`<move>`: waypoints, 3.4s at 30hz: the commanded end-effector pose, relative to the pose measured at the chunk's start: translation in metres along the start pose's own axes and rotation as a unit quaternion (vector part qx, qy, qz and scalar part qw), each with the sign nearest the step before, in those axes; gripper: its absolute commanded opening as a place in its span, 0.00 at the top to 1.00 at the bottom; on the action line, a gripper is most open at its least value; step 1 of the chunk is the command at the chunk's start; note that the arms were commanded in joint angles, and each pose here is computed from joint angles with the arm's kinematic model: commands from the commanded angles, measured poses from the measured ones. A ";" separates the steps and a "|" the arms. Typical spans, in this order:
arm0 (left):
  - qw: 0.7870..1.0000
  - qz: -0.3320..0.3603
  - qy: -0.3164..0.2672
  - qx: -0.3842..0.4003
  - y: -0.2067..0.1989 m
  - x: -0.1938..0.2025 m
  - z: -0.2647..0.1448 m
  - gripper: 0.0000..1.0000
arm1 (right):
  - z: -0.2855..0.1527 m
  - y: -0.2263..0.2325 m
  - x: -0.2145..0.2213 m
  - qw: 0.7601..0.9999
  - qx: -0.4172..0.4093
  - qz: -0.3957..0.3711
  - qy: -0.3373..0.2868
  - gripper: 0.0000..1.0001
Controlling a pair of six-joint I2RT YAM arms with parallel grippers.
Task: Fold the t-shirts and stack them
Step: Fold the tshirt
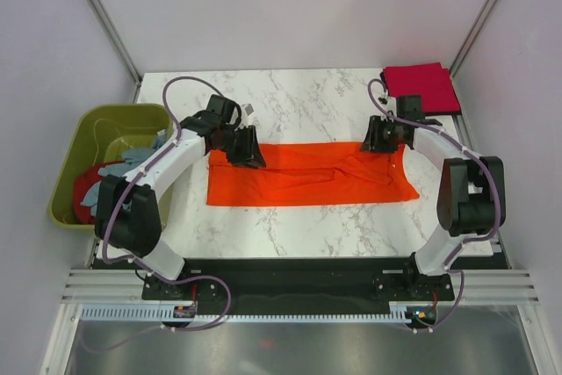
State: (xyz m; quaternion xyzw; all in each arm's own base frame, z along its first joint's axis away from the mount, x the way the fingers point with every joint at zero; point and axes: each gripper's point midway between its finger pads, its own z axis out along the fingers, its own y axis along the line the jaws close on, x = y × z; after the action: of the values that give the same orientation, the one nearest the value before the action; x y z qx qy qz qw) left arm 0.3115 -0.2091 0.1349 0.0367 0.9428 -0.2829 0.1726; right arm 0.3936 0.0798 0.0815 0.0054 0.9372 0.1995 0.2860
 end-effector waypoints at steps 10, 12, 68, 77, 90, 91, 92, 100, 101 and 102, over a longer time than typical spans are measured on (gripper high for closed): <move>0.997 0.016 -0.025 0.065 -0.021 0.009 -0.015 0.61 | 0.029 0.029 0.020 0.991 -0.073 -0.105 0.050 0.52; 0.998 0.018 -0.024 0.061 -0.019 0.010 -0.014 0.61 | 0.031 0.024 0.021 0.991 -0.059 -0.111 0.052 0.51; 0.976 -0.071 -0.030 0.204 -0.164 0.004 0.095 0.50 | -0.056 -0.045 0.028 0.927 0.308 0.201 -0.073 0.62; 0.974 -0.071 0.000 0.215 -0.196 0.005 0.144 0.49 | -0.027 -0.057 -0.001 0.911 0.330 0.241 -0.057 0.60; 0.978 -0.074 0.036 0.191 -0.192 0.023 0.185 0.45 | -0.002 -0.058 0.029 0.918 0.310 0.248 -0.018 0.57; 0.979 -0.072 0.035 0.189 -0.192 0.023 0.187 0.45 | -0.002 -0.056 0.029 0.919 0.305 0.250 -0.019 0.58; 0.981 -0.074 0.043 0.176 -0.188 0.029 0.190 0.45 | -0.003 -0.056 0.034 0.919 0.304 0.249 -0.018 0.59; 0.984 -0.068 0.056 0.153 -0.182 0.035 0.192 0.68 | -0.013 -0.057 0.044 0.922 0.302 0.240 -0.025 0.72; 0.986 -0.067 0.054 0.143 -0.178 0.035 0.193 0.72 | -0.014 -0.057 0.043 0.924 0.300 0.233 -0.026 0.73; 0.987 -0.064 0.051 0.139 -0.178 0.033 0.189 0.75 | -0.015 -0.055 0.042 0.927 0.296 0.230 -0.026 0.74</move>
State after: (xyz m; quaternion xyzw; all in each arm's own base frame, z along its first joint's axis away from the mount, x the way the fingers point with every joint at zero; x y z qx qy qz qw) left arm 0.3039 -0.4614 0.0589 0.0069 0.8981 -0.4318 0.0832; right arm 0.3454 0.0266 0.0294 0.3184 0.9245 -0.0459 0.2046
